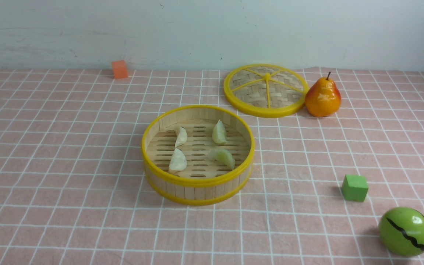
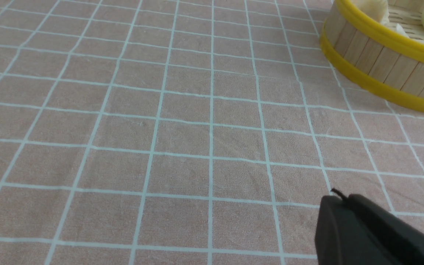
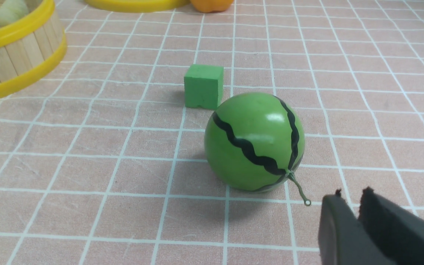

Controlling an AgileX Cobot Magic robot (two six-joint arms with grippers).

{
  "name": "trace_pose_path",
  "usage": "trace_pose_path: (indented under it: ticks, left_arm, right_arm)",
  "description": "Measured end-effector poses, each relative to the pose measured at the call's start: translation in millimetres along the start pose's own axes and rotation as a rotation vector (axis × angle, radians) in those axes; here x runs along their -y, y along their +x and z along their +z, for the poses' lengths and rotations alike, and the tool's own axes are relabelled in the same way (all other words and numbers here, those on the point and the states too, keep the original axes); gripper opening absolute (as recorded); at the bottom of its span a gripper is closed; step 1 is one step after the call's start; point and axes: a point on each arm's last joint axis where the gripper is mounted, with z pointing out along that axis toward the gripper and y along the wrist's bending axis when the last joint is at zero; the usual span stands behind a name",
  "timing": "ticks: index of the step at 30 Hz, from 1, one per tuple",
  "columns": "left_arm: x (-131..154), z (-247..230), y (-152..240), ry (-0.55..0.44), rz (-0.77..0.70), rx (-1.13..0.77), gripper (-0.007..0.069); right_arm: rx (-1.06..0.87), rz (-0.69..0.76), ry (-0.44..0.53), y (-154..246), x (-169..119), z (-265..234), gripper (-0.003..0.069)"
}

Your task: Put the dumplings into the steamer on the table with the pink tablecloth.

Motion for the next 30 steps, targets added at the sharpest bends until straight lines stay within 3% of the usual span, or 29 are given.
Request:
trace_pose_path:
  ticks: [30]
  left_arm:
    - [0.0, 0.0, 0.0, 0.000, 0.000, 0.000, 0.0016]
  right_arm:
    - [0.000, 0.000, 0.000, 0.0, 0.0, 0.0, 0.0119]
